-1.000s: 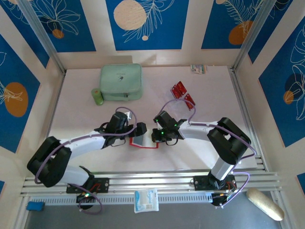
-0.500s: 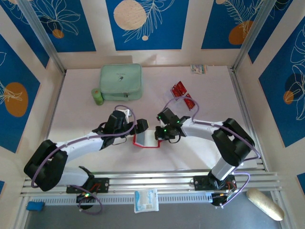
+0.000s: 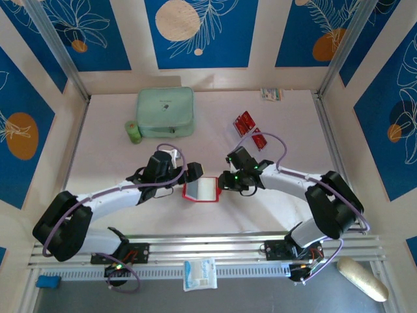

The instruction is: Put the credit cards into the card holder

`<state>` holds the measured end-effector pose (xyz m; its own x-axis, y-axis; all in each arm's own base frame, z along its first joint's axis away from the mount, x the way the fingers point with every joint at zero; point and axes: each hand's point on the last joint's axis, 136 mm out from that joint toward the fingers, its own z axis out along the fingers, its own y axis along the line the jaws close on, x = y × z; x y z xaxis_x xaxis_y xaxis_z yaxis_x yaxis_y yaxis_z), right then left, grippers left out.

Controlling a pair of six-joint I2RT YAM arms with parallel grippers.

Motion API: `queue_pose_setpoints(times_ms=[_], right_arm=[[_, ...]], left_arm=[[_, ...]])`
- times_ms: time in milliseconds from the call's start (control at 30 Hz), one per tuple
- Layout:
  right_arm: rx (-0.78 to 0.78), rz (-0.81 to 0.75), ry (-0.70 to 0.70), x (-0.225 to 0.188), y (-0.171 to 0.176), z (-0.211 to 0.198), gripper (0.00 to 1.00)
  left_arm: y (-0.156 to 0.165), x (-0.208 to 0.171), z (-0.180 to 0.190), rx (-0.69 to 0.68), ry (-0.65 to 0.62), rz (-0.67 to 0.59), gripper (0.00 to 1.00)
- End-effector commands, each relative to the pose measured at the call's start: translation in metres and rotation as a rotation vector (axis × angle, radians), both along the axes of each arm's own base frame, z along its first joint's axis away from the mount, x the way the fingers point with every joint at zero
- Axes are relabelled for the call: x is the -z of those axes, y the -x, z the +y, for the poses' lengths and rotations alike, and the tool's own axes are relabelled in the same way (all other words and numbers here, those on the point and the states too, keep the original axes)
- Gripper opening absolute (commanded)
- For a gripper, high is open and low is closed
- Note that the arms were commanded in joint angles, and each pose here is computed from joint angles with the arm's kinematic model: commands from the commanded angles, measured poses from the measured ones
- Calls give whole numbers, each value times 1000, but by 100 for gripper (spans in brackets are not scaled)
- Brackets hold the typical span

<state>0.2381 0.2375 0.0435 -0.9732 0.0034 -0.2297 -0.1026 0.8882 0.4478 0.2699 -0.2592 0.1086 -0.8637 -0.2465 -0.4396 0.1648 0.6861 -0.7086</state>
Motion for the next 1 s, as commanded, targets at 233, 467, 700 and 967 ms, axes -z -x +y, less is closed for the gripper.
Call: queue_pose_setpoints(times_ms=[233, 467, 700, 967], right_arm=[[16, 19, -109, 10, -15, 9, 0], [-2, 31, -186, 5, -23, 20, 0], [70, 22, -182, -9, -29, -6, 32], [156, -33, -126, -37, -26, -62, 52]], left_arm=[[-2, -25, -17, 40, 44, -29, 100], [1, -27, -32, 65, 45, -27, 100], [-1, -23, -61, 106, 43, -25, 100], [2, 4, -74, 117, -5, 8, 100]])
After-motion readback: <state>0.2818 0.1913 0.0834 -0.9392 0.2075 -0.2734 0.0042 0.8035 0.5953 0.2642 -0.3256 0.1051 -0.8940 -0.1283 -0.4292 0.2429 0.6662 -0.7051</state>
